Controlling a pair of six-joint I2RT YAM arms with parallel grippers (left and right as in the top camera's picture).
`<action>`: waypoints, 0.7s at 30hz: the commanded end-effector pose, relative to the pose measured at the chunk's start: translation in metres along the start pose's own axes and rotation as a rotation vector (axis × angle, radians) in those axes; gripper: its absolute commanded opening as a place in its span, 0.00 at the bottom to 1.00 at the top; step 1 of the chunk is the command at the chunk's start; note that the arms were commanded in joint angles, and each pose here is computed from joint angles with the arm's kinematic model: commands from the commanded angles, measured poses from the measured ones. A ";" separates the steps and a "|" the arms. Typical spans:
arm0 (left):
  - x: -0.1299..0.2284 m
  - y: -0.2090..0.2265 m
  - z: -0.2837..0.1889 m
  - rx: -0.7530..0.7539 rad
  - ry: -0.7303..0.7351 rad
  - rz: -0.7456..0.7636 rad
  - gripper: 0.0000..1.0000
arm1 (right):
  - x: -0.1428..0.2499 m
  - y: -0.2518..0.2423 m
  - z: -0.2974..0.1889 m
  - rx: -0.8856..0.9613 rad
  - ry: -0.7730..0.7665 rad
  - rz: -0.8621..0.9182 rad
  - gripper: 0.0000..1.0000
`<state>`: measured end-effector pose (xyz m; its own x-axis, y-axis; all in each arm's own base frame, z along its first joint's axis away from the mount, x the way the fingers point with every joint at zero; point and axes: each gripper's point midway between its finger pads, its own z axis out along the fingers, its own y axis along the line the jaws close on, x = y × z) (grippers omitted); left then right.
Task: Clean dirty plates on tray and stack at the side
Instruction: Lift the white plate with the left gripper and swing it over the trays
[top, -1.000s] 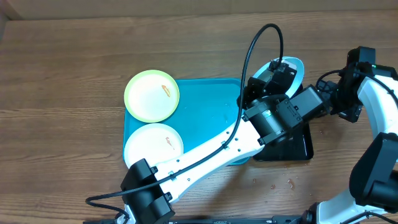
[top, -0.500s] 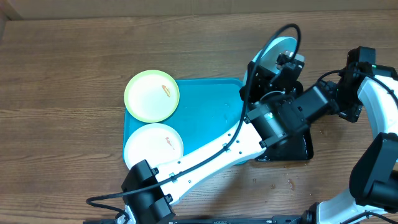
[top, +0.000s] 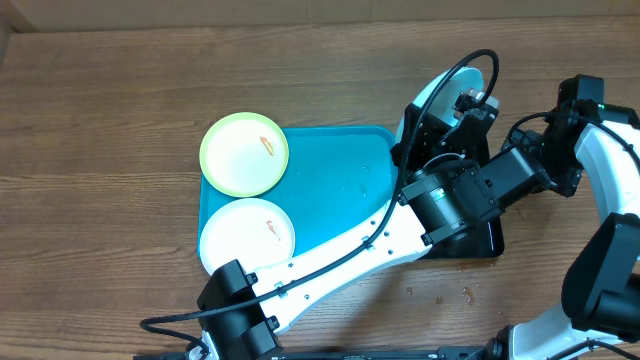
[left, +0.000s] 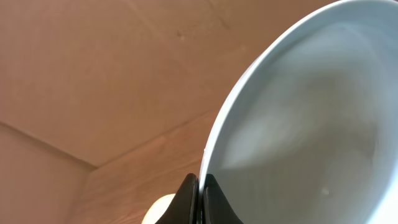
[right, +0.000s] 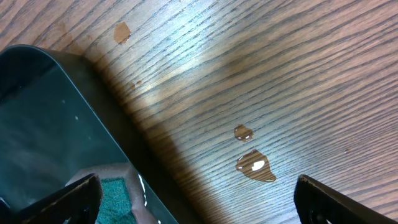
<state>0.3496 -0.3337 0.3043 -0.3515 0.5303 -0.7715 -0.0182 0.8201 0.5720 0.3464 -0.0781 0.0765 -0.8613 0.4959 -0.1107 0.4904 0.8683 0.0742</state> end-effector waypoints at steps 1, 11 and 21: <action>-0.008 0.001 -0.002 0.021 -0.006 -0.022 0.04 | -0.007 0.001 -0.008 -0.007 -0.032 0.004 1.00; -0.012 0.028 0.000 -0.131 -0.029 0.005 0.04 | -0.007 0.001 -0.008 -0.007 -0.032 0.004 1.00; -0.024 0.020 -0.027 -0.145 -0.089 0.007 0.04 | -0.007 0.001 -0.008 -0.007 -0.032 0.004 1.00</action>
<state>0.3386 -0.3341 0.3229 -0.3053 0.5906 -0.7470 -0.0883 0.7635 0.6397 0.3464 -0.0781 0.0764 -0.8613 0.4959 -0.1107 0.4904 0.8683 0.0742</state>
